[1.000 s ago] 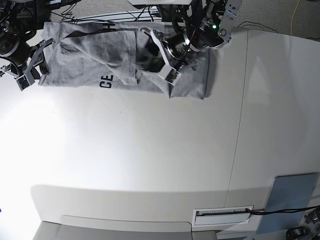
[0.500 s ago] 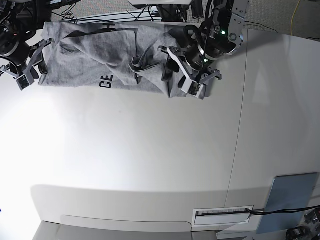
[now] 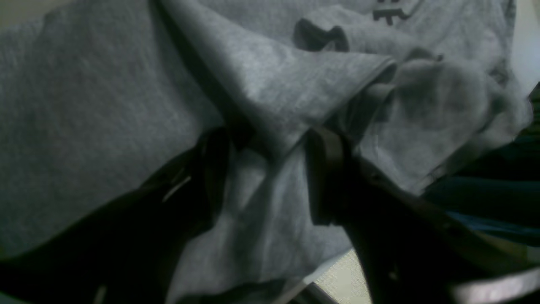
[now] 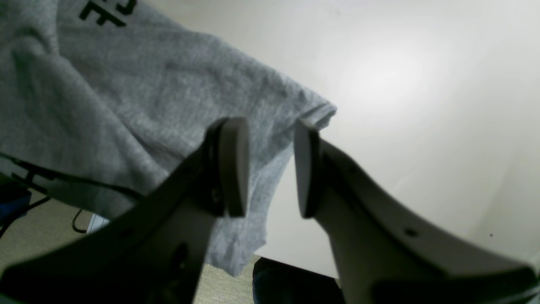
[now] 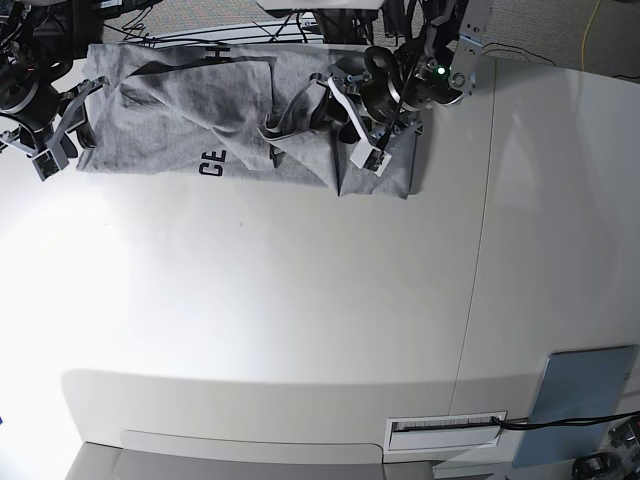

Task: Fold the T-shirt properly
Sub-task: 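Lay the held strip end onto the middle of the shirt with the left gripper, then press and smooth the folded section with the left gripper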

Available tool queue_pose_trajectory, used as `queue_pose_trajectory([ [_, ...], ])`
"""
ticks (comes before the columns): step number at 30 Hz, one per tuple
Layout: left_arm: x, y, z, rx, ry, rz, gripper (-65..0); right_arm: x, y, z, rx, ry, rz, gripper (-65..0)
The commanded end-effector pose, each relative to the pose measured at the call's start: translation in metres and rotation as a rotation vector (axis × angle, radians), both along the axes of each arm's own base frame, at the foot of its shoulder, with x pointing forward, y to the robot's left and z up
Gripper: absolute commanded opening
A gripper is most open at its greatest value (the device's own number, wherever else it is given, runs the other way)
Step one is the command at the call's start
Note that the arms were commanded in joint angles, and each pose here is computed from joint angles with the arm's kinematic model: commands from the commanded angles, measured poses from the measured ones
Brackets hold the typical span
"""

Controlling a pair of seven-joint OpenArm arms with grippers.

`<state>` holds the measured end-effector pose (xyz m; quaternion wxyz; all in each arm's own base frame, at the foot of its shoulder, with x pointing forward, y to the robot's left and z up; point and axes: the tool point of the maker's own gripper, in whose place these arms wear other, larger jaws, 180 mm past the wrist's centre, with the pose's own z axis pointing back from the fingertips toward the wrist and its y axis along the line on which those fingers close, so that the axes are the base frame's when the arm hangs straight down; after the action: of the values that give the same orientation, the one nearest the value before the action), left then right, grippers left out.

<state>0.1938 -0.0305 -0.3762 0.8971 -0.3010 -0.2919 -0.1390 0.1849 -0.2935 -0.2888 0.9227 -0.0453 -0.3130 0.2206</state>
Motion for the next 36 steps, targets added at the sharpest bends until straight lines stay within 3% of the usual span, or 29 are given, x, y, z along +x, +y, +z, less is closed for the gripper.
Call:
queue_pose_trajectory([
  [1,0.003,-0.009,0.013,-0.053,-0.037,-0.017,-34.1,0.004,-0.001,0.009,-0.014,-0.027,0.014,-46.1],
  [4,0.007,-0.019,0.022,-0.091,-0.081,-0.021,-34.1,0.003,-0.002,0.008,-0.018,-0.018,0.012,-46.1],
  [9,0.02,-0.029,0.019,-0.069,-0.115,-0.008,-42.1,-0.001,-0.004,0.005,-0.031,0.011,0.004,-46.1],
  [16,0.054,-0.061,0.01,-0.103,-0.132,-0.035,-42.1,-0.003,-0.006,0.003,-0.038,0.026,0.001,-46.1],
  [23,0.085,-0.106,0.059,-0.219,-0.273,-0.156,-42.0,-0.003,-0.006,0.003,-0.038,0.025,0.001,-46.1],
  [26,0.075,-0.116,0.071,-0.248,-0.286,-0.25,-42.0,-0.003,-0.006,0.003,-0.038,0.025,0.001,-46.1],
  [30,0.048,-0.114,0.069,-0.196,-0.282,-0.383,-42.1,0.0,-0.004,0.005,-0.03,0.008,0.005,-46.1],
  [36,0.016,-0.084,0.067,-0.129,-0.307,-0.426,-42.1,0.003,-0.002,0.008,-0.02,-0.017,0.012,-46.1],
])
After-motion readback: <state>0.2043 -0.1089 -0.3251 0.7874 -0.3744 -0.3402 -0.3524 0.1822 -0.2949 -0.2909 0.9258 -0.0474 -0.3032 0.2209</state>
